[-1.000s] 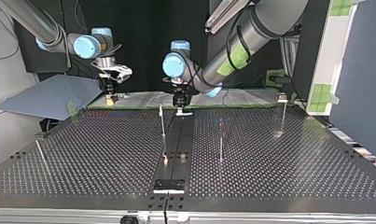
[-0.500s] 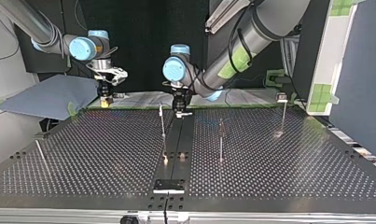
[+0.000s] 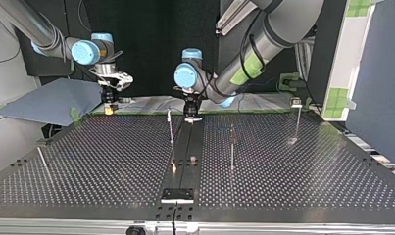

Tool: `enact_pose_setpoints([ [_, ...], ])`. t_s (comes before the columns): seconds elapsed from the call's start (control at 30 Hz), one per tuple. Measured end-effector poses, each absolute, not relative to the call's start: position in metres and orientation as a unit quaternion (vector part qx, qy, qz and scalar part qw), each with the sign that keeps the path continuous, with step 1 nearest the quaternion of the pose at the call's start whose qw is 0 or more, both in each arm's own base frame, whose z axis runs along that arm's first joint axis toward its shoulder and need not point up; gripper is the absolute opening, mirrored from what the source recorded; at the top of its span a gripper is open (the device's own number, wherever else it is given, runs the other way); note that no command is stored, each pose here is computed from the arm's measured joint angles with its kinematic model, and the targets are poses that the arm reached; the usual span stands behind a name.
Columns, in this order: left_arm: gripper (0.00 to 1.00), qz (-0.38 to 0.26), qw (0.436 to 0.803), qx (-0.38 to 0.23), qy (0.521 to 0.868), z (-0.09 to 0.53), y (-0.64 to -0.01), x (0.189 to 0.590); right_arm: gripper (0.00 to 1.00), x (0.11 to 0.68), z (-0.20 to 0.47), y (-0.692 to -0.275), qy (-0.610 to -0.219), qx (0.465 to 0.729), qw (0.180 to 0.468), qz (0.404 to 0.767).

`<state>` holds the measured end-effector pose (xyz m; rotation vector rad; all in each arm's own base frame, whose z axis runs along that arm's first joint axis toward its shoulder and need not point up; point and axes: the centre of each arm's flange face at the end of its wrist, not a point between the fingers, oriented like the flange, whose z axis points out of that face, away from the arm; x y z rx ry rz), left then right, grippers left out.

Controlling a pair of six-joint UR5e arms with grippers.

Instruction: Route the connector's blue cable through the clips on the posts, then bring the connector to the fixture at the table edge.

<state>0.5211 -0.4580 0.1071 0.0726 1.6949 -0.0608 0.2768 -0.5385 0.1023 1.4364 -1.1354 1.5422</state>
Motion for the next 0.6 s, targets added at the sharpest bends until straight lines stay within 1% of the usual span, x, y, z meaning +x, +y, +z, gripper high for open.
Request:
enact_pose_setpoints([
  [0.6, 0.00, -0.026, 0.667, 0.026, 0.744, 0.123, -0.458, 0.542, 0.00, 0.266, 0.108, -0.555, -0.444, 0.549, 0.375, 0.601],
])
